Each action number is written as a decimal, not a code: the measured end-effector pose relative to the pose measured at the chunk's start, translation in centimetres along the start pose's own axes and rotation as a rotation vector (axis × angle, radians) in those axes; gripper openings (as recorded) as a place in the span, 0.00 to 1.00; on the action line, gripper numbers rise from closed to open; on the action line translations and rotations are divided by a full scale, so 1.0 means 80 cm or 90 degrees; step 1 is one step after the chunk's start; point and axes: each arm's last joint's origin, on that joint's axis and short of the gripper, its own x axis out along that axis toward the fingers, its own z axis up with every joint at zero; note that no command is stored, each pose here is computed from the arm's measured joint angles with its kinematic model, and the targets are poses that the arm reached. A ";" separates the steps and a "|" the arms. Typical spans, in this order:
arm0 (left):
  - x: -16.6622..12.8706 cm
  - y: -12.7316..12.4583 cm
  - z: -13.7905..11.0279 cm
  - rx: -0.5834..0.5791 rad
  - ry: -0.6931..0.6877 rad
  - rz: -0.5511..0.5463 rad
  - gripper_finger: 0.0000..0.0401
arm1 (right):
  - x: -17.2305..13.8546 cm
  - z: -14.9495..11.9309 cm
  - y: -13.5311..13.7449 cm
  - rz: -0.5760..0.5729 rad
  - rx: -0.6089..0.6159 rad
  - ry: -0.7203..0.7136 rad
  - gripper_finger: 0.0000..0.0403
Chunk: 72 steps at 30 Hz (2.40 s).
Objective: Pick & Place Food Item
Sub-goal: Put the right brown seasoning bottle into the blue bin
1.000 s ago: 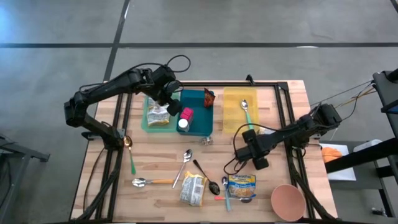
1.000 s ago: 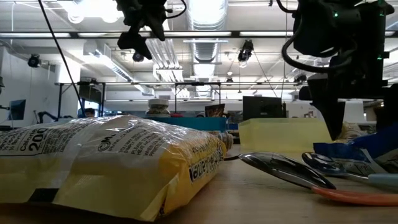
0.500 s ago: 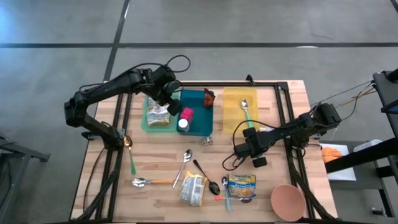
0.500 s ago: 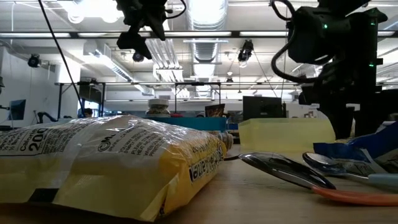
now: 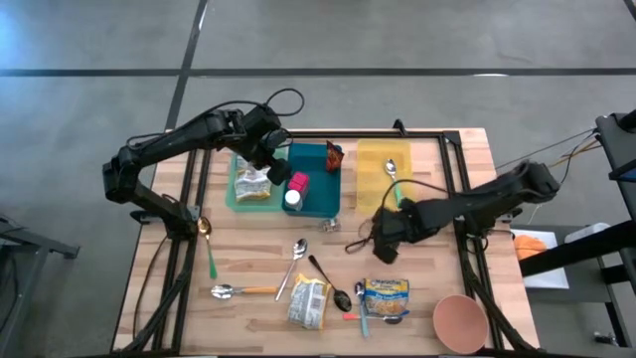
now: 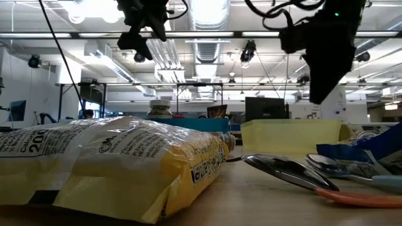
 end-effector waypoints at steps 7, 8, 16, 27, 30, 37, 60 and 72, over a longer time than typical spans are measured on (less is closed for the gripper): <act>0.000 0.000 0.000 0.000 0.001 0.000 0.85 | -0.006 -0.019 -0.028 -0.094 0.426 0.001 0.68; 0.000 0.000 0.000 0.000 0.001 0.000 0.85 | -0.002 -0.022 -0.029 -0.105 0.460 0.001 0.72; -0.001 0.000 -0.002 0.012 0.010 -0.013 0.85 | 0.018 -0.029 -0.029 -0.156 0.599 -0.011 0.82; -0.007 -0.001 -0.005 0.003 0.010 -0.027 0.85 | 0.040 -0.048 -0.020 -0.212 0.648 0.001 0.82; -0.007 -0.001 -0.004 0.003 0.009 -0.027 0.85 | 0.042 -0.056 -0.019 -0.217 0.662 0.004 0.82; -0.007 -0.002 -0.004 0.003 0.009 -0.027 0.85 | 0.051 -0.073 -0.026 -0.241 0.696 0.004 0.82; -0.008 -0.002 -0.005 -0.016 0.013 -0.036 0.85 | 0.091 -0.079 -0.016 -0.231 0.699 -0.019 0.67; -0.008 -0.002 -0.005 -0.021 0.014 -0.038 0.85 | 0.093 -0.082 -0.020 -0.237 0.653 -0.018 0.46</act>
